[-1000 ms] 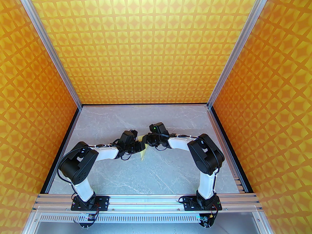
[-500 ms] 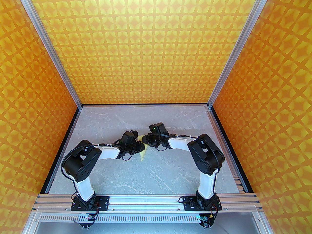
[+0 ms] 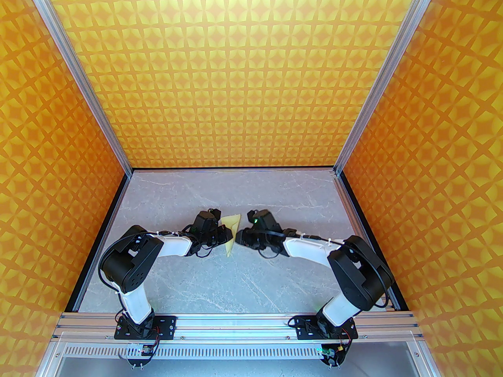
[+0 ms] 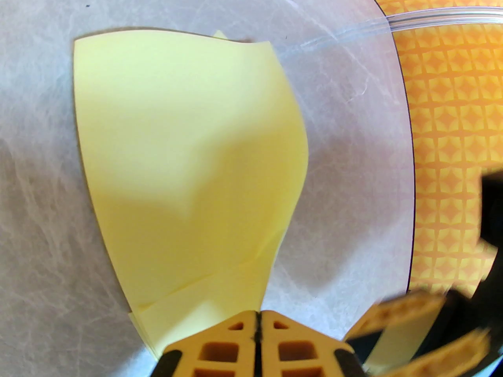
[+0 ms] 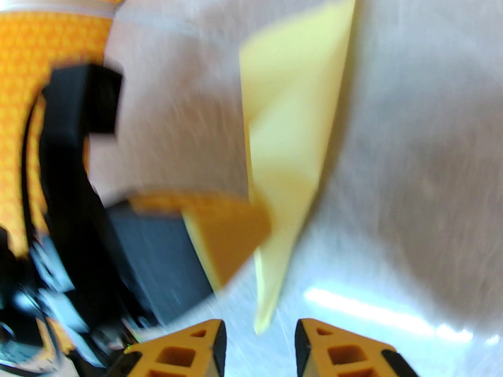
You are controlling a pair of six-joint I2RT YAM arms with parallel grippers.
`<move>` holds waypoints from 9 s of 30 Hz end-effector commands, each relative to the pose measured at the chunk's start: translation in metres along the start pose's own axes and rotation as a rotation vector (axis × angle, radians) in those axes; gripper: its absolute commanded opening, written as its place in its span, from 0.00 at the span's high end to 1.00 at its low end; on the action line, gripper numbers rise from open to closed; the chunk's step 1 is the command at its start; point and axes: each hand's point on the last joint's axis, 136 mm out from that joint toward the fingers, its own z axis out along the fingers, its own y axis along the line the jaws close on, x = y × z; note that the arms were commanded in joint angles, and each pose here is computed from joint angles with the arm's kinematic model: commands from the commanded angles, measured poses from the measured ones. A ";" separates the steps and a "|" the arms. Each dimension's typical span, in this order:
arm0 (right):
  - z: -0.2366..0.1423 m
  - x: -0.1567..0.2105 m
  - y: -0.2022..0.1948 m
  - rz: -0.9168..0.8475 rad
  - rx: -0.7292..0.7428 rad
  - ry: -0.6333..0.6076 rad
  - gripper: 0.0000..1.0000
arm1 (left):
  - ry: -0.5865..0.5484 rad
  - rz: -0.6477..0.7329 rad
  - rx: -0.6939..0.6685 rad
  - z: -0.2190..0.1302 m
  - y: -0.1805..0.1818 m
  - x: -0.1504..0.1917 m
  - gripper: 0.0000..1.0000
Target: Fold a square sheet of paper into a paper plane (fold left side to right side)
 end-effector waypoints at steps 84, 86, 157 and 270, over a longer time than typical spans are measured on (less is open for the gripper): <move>0.026 0.040 -0.039 -0.282 0.326 0.156 0.72 | 0.006 0.000 -0.074 -0.001 0.035 -0.019 0.95; 0.026 0.040 -0.039 -0.282 0.326 0.156 0.72 | 0.009 0.000 -0.078 0.001 0.037 -0.018 0.95; 0.042 0.044 -0.050 -0.009 0.053 0.260 1.00 | 0.039 -0.018 -0.096 0.012 0.042 -0.011 0.95; 0.053 -0.017 -0.013 0.005 -0.008 0.157 1.00 | 0.135 0.054 -0.138 0.034 0.042 -0.014 0.87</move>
